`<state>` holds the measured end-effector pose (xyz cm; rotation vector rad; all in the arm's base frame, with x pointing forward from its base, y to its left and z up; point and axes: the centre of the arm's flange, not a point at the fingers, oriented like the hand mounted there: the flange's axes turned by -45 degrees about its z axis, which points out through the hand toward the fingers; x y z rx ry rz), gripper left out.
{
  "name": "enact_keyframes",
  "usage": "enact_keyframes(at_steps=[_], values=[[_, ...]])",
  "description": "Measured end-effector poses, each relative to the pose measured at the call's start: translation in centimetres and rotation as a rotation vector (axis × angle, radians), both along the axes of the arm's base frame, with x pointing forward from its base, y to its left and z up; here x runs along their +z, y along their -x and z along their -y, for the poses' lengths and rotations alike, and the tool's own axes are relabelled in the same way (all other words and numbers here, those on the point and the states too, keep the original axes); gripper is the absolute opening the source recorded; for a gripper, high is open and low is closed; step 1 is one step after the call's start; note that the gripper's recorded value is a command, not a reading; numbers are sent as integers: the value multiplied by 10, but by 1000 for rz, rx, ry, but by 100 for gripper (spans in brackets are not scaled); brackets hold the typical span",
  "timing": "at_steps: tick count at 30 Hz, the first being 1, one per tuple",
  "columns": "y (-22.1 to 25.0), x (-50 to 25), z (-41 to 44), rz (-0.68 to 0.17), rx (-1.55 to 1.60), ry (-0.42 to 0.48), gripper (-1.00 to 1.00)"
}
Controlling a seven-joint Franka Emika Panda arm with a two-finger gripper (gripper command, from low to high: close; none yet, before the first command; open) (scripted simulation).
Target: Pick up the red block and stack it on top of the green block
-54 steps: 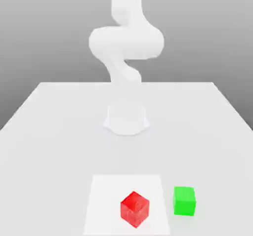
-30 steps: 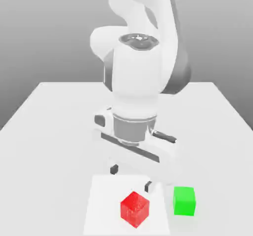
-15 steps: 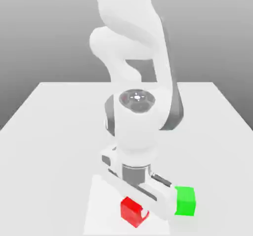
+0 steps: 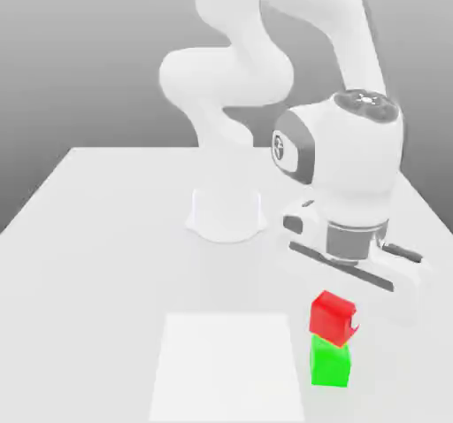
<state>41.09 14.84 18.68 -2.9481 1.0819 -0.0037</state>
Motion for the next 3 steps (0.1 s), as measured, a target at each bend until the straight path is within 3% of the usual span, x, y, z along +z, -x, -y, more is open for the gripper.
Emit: enact_keyframes(at_steps=[3], values=[[0,0,0,0,0,0,100]])
